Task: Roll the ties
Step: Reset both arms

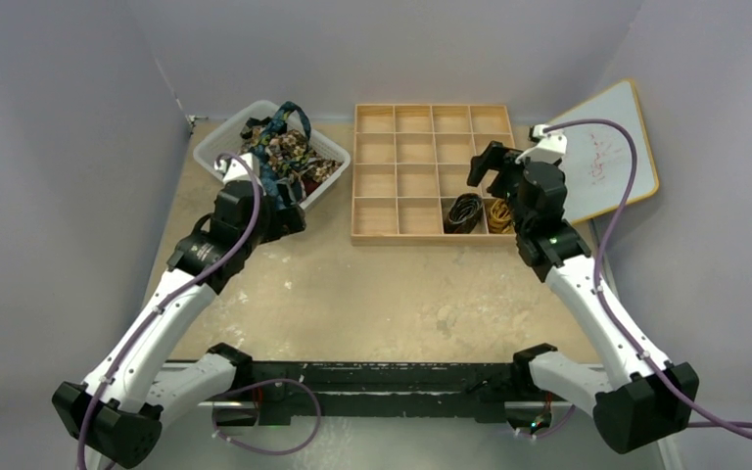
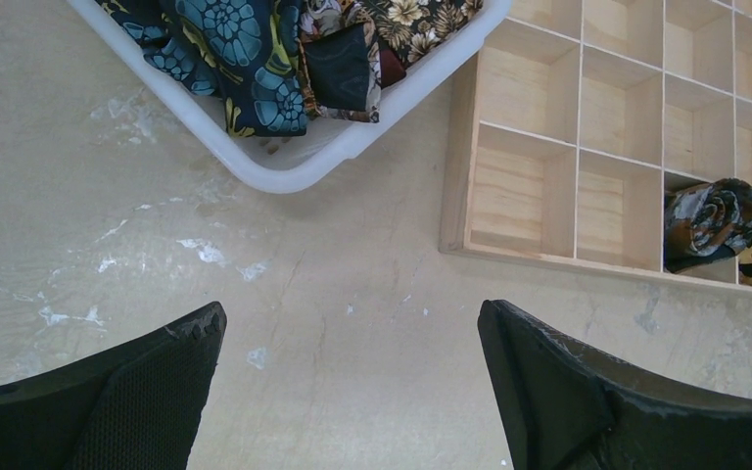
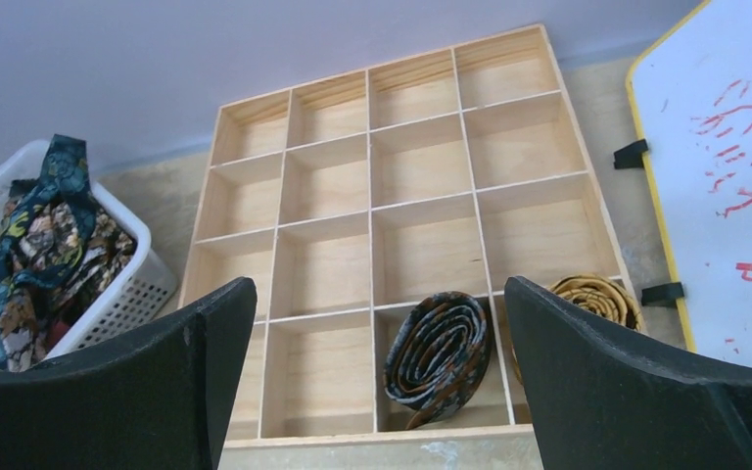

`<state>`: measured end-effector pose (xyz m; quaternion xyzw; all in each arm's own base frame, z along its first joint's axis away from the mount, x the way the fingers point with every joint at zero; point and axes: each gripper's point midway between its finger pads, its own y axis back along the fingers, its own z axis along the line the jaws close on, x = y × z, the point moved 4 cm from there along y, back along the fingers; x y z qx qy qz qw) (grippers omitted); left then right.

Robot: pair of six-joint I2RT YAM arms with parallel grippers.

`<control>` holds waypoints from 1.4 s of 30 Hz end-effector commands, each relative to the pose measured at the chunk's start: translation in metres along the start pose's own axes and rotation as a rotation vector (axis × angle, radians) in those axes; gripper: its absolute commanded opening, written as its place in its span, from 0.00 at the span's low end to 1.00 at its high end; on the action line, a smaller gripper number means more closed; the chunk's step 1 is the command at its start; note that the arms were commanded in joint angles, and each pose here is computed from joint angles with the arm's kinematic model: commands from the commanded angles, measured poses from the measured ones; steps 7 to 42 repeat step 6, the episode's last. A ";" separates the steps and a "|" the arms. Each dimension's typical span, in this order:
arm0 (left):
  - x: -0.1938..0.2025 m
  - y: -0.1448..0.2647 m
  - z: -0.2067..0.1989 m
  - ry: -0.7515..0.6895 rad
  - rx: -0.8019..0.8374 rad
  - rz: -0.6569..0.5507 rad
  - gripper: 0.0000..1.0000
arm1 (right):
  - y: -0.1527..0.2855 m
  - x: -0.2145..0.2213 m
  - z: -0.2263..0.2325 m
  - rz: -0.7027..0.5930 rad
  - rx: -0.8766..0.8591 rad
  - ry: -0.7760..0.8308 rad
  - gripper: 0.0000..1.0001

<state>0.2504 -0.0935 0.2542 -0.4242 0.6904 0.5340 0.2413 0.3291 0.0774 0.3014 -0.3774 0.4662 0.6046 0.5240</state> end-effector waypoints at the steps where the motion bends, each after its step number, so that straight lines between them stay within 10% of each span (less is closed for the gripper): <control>1: -0.020 0.007 -0.010 0.006 0.047 -0.056 1.00 | 0.009 -0.020 0.011 -0.056 -0.071 0.010 0.99; 42: -0.023 0.009 -0.013 0.014 0.069 -0.077 1.00 | 0.009 -0.018 0.010 -0.043 -0.072 0.032 0.99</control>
